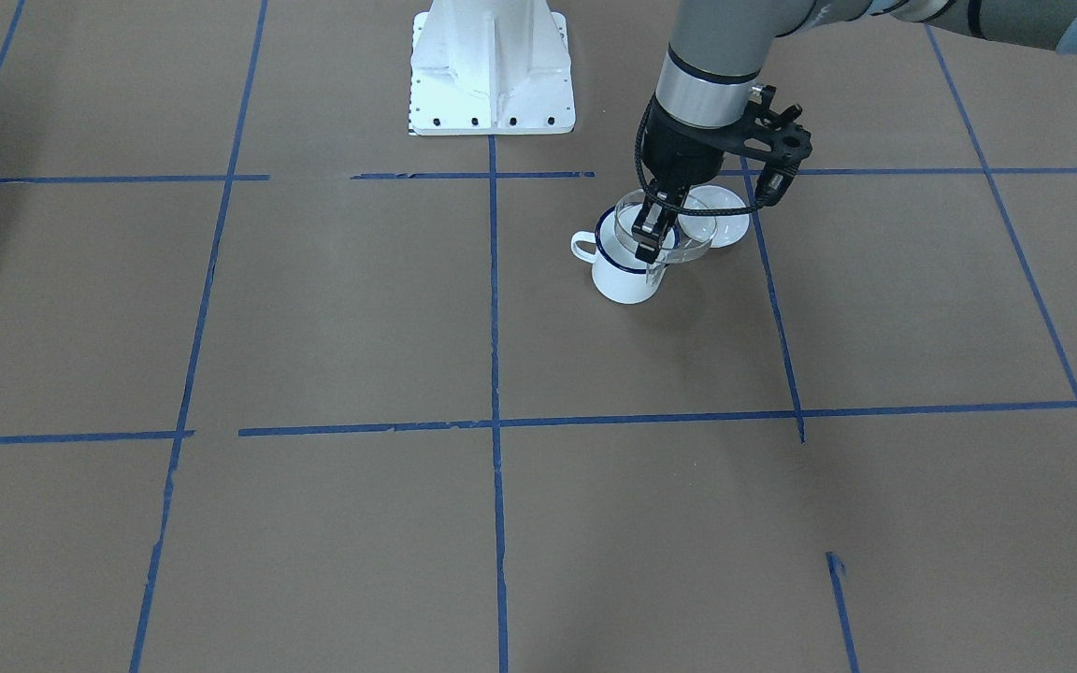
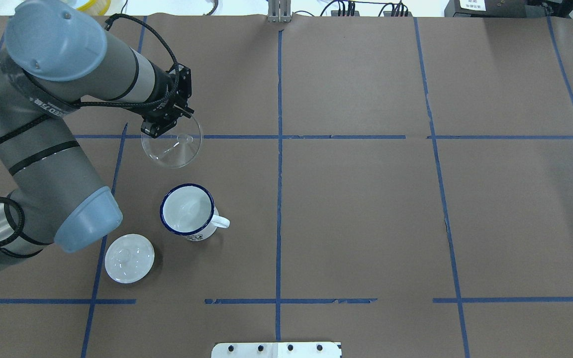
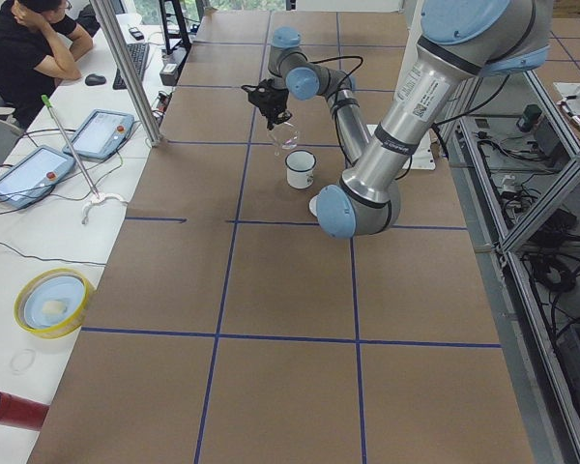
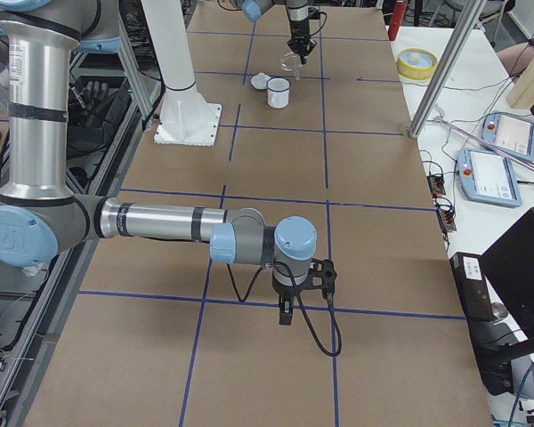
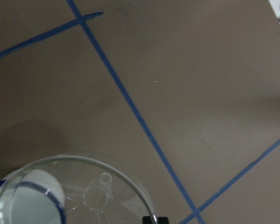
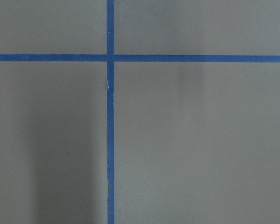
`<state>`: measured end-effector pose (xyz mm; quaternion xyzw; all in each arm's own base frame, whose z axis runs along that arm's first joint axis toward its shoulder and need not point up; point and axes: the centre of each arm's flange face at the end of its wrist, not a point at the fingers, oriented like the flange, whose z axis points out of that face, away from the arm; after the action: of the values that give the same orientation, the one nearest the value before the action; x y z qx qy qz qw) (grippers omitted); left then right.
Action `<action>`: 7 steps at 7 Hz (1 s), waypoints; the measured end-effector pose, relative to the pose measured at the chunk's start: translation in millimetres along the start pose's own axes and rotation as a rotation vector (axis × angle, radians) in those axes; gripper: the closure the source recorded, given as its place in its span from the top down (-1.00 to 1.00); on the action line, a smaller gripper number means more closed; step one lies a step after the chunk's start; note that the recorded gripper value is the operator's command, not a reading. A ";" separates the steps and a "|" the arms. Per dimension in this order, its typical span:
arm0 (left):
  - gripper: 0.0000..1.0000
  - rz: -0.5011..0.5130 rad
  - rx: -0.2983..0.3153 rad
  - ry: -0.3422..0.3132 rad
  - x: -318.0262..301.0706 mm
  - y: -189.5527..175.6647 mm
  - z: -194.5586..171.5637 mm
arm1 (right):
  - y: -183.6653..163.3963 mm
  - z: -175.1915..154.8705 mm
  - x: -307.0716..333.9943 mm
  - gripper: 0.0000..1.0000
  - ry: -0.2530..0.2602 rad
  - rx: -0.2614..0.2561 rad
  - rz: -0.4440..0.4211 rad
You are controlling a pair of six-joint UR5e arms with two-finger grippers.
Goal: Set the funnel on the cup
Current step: 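Lift the funnel with the left gripper and carry it over the mug, then lower the held funnel spout-first into the mug's opening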
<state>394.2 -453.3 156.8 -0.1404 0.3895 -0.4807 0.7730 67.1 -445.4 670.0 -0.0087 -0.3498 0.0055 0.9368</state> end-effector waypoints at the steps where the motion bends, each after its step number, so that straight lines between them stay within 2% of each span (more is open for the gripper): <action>1: -1.00 0.015 -0.001 -0.065 -7.1 12.2 6.5 | 0.0 0.0 0.0 1.00 0.000 0.000 0.000; 2: -1.00 0.043 -0.003 -0.104 -11.4 18.6 12.8 | 0.0 0.0 0.0 1.00 0.000 0.000 0.000; 4: -1.00 0.118 -0.011 -0.142 -14.2 21.9 23.0 | 0.0 0.0 0.0 1.00 0.000 0.000 0.000; 7: -1.00 0.249 -0.067 -0.178 -17.7 25.6 35.7 | 0.0 0.0 0.0 1.00 0.000 0.000 0.000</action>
<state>432.6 -431.1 173.4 -0.1589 0.3498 -0.3534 0.8530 67.2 -445.4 670.0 -0.0086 -0.3498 0.0056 0.9368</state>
